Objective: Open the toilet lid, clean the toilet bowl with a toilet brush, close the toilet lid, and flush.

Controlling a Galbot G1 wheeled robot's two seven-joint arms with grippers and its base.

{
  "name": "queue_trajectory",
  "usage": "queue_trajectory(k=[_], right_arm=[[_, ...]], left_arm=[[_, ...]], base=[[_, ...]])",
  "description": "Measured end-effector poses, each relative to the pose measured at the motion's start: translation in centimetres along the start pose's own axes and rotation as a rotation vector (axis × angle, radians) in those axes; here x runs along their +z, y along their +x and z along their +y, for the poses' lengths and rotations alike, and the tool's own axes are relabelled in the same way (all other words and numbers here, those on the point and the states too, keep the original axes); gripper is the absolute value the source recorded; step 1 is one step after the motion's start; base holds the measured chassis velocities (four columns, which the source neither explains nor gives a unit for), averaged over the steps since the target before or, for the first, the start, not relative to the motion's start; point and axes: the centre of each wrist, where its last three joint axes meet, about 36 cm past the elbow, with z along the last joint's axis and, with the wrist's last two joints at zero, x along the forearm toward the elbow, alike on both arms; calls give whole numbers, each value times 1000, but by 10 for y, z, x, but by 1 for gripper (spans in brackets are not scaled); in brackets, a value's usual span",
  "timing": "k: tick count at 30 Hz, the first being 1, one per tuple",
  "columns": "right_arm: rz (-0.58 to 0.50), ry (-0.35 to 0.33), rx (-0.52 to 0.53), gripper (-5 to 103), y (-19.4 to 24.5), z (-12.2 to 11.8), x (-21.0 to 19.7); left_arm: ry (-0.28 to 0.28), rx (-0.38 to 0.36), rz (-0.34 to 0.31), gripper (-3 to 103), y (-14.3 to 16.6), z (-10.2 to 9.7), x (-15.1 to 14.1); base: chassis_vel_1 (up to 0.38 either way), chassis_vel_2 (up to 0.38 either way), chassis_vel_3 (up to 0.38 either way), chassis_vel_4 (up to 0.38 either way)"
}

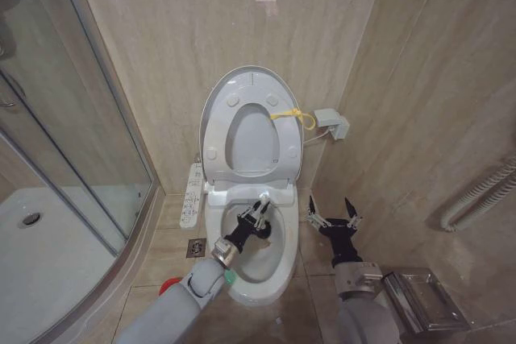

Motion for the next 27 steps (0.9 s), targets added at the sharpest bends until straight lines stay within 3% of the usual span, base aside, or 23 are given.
queue_trajectory(k=[3, 9, 14, 21, 27], right_arm=[[0, 0, 0, 100, 0, 0, 0], [0, 0, 0, 100, 0, 0, 0], [0, 0, 0, 100, 0, 0, 0], [0, 0, 0, 100, 0, 0, 0], [0, 0, 0, 100, 0, 0, 0]], left_arm=[[23, 26, -21, 19, -7, -15, -7], [30, 40, -4, 19, -8, -22, 2], [16, 38, 27, 19, -2, -12, 23], [-27, 12, 92, 19, 2, 17, 55], [-18, 30, 72, 19, -10, 9, 51]], base=[[0, 0, 0, 0], [0, 0, 0, 0], [0, 0, 0, 0], [0, 0, 0, 0], [0, 0, 0, 0]])
